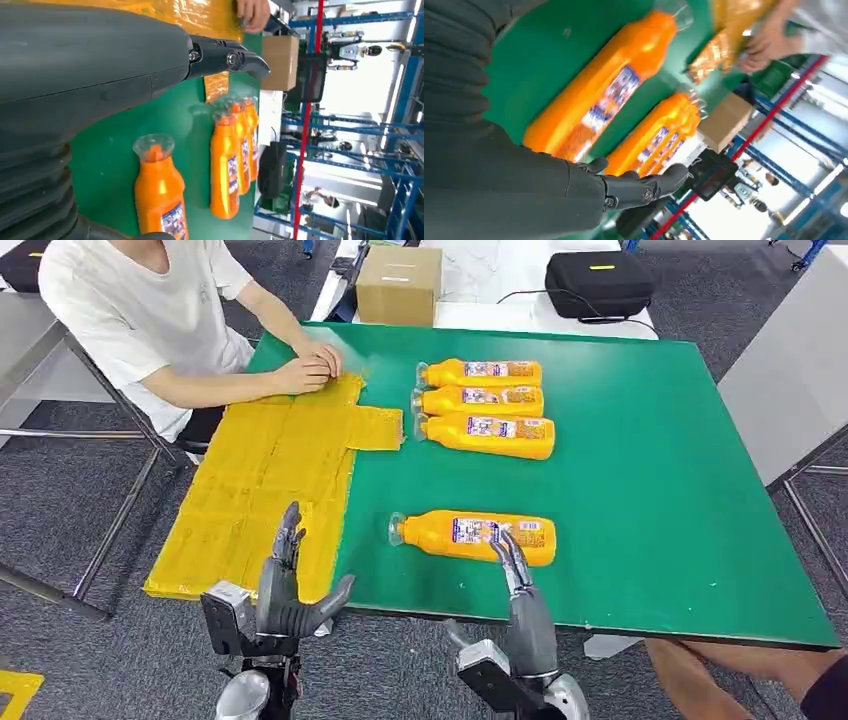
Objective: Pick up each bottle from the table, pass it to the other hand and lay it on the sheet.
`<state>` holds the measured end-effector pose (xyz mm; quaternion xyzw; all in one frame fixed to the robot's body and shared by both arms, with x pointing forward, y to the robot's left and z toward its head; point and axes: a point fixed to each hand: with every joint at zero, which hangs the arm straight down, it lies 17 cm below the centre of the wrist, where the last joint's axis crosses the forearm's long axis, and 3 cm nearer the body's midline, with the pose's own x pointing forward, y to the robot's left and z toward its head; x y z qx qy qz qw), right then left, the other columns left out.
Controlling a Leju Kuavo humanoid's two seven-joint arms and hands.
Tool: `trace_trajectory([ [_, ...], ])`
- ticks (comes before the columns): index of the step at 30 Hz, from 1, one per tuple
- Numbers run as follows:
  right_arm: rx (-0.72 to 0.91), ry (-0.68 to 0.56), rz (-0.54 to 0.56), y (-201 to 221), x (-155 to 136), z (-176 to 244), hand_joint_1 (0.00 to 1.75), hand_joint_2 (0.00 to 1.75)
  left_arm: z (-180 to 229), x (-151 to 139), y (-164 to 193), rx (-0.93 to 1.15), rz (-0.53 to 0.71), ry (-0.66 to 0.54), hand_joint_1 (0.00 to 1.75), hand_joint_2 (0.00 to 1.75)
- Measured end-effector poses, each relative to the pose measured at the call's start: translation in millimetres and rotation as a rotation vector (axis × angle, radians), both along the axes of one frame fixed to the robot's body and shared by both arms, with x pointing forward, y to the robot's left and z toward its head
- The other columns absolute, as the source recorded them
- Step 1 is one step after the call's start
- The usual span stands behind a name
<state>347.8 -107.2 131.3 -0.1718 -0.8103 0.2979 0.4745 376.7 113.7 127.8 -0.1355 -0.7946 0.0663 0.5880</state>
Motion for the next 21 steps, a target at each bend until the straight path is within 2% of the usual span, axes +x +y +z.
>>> trace_trajectory([
  [3,-0.102,0.001,-0.017,-14.0,18.0,-4.7,0.00,1.75,0.5,-0.5,-3.0,-0.001,-0.015,0.000,0.00,1.75],
  [7,-0.148,-0.007,-0.037,-27.7,31.7,-4.2,0.00,1.75,3.0,-0.7,-4.4,-0.003,-0.021,-0.006,0.00,1.75],
  [12,-0.275,0.079,-0.041,-39.6,50.1,-31.1,0.00,1.75,4.8,-2.1,-11.6,-0.008,-0.053,-0.008,0.00,1.75],
  [21,-0.404,0.141,-0.038,-53.2,84.5,-52.4,0.00,1.75,13.3,1.2,-19.7,-0.013,-0.086,-0.026,0.00,1.75],
])
